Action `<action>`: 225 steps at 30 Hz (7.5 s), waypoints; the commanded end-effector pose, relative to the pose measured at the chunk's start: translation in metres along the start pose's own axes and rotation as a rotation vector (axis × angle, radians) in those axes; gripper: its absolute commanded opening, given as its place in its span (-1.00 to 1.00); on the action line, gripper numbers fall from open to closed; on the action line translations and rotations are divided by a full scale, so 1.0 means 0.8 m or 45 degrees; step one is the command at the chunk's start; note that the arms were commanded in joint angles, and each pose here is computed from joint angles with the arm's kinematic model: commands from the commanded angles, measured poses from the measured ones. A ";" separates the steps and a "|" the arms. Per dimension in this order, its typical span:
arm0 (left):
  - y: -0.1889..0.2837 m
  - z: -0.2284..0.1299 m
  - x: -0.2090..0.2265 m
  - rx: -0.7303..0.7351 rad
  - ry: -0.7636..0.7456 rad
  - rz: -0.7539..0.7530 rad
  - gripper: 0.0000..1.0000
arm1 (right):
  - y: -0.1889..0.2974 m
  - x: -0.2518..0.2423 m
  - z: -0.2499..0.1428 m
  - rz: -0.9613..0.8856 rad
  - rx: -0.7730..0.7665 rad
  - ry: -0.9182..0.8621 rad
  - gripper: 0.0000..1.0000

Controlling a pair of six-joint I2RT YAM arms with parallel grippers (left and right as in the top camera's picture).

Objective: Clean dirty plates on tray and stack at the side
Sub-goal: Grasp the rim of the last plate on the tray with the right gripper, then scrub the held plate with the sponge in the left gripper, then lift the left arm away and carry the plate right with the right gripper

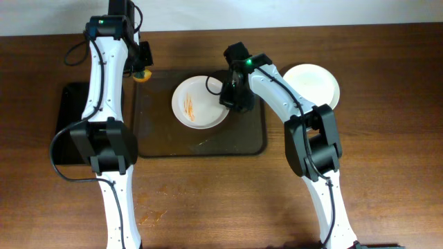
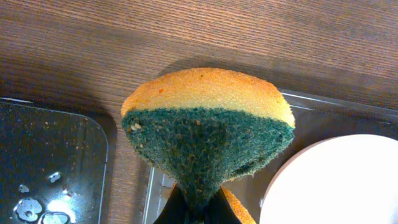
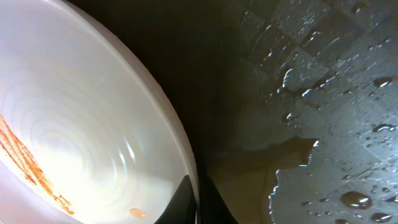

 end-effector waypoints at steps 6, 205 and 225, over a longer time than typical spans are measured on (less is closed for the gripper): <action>-0.009 -0.005 -0.003 0.040 -0.027 -0.032 -0.99 | -0.016 0.000 0.018 0.029 -0.063 0.094 -0.46; 0.003 -0.007 -0.049 -0.034 -0.105 0.077 -0.99 | 0.215 0.104 -0.111 -1.136 -1.330 0.648 -0.92; 0.003 -0.007 -0.049 -0.034 -0.105 0.077 -1.00 | 0.263 0.027 -0.045 -0.409 -0.772 0.435 -0.92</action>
Point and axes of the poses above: each gripper's point midway between its finger pads, its own y axis back along the fingers, its own x axis along the line the jaws close on, z = x × y, the point moved 8 cm from there along y, back along the fingers, and after that the axes turned 3 degrees about -y, right-handed, at the moved point
